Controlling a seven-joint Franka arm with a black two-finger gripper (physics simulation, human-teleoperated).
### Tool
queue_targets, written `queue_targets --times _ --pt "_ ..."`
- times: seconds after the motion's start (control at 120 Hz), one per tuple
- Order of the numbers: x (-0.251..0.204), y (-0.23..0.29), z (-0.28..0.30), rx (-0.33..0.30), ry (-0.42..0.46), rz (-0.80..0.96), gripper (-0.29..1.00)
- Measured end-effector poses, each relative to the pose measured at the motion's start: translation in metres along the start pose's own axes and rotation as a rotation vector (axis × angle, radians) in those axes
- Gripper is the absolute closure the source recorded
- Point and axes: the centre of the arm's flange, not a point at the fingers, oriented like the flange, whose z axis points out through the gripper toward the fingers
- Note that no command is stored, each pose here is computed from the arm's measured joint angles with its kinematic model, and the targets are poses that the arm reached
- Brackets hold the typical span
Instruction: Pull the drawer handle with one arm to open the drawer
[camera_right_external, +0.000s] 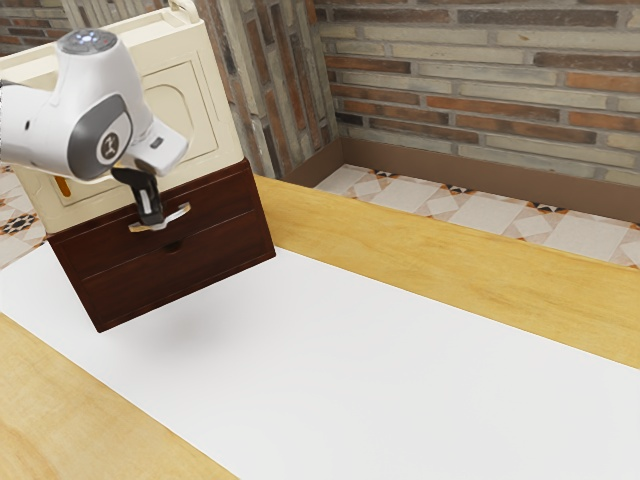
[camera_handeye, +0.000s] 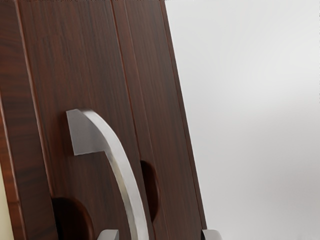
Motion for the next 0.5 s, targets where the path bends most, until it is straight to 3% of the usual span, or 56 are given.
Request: queue_targets --times 0.292,0.5 --pt "-0.001 0.002 0.013 -0.004 -0.005 0.009 0.5" --pt "0.003 0.008 0.017 -0.018 0.004 0.014 0.71"
